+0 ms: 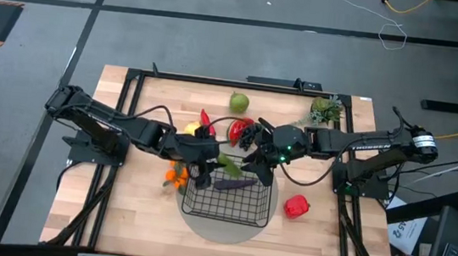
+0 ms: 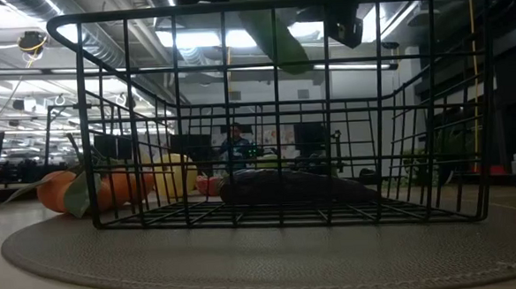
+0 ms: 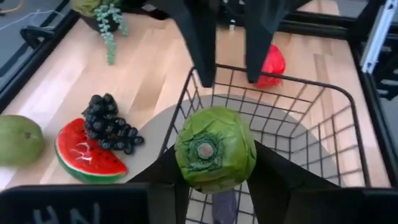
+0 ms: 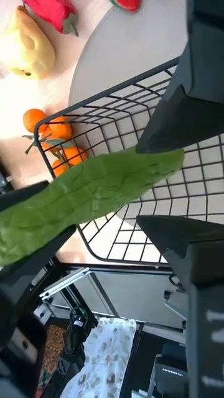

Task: Build produce basket
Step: Put the green cucumber into the black wire basket, then put the top oranges tangerines into the black wire basket

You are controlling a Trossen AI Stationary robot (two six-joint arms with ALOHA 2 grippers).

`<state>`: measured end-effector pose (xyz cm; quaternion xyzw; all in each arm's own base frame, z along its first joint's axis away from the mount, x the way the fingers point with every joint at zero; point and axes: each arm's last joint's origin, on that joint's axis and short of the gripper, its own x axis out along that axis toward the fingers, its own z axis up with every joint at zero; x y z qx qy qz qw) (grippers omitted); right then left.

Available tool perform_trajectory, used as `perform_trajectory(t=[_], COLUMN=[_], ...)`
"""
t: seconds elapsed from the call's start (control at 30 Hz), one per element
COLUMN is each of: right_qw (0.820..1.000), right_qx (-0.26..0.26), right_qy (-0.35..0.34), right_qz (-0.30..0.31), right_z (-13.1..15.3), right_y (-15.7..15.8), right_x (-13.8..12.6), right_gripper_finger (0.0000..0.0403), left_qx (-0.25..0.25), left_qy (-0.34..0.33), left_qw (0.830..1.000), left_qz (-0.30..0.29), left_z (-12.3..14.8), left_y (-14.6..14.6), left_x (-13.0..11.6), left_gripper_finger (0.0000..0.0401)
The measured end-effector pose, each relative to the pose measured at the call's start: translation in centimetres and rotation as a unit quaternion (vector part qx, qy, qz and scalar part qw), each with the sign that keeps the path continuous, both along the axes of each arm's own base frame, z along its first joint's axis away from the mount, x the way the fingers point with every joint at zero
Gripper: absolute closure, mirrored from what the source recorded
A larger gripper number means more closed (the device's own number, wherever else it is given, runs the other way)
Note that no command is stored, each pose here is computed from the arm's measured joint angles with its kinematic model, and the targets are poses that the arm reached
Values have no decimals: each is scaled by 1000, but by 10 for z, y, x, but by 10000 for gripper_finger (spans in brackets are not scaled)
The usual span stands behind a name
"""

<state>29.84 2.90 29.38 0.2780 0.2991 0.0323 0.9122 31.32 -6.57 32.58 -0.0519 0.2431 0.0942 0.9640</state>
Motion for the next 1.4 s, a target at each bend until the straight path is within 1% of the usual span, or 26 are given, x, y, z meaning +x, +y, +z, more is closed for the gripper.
perform_trajectory(t=[0.1,0.2,0.33,0.43,0.73,0.9,1.03,1.1,1.17,1.27,1.4], right_qw=[1000,1000,1000,1000,999,997,995,995,995,996,996], right_qx=[0,-1,-4,-11,-19,-42,-53,-51,-41,-37,-38], right_qy=[0,-2,-4,-4,-5,-11,-12,-11,-9,-5,-2], right_qz=[0,0,-5,-16,-32,-67,-85,-87,-93,-86,-85], right_z=[0,0,1,0,1,1,1,1,1,0,0], right_y=[0,0,0,-1,-2,-4,-6,-6,-6,-5,-5], right_x=[0,0,0,1,1,1,2,1,1,1,1], right_gripper_finger=[232,231,231,231,231,231,231,231,231,231,231], left_qx=[-30,-59,-62,-62,-62,-86,-83,-67,-58,-81,-116], left_qy=[-13,-12,-12,-11,-10,-15,-1,38,85,148,187], left_qw=[999,998,998,998,998,996,997,997,995,984,965], left_qz=[23,22,14,7,-10,4,-8,-16,-1,66,144], left_z=[1,1,1,1,1,2,0,-3,-5,-5,2], left_y=[2,4,1,-3,-13,-13,-14,-12,-8,4,15], left_x=[1,2,1,0,-2,-3,-4,-11,-25,-49,-81], left_gripper_finger=[255,227,193,177,170,170,172,175,178,180,181])
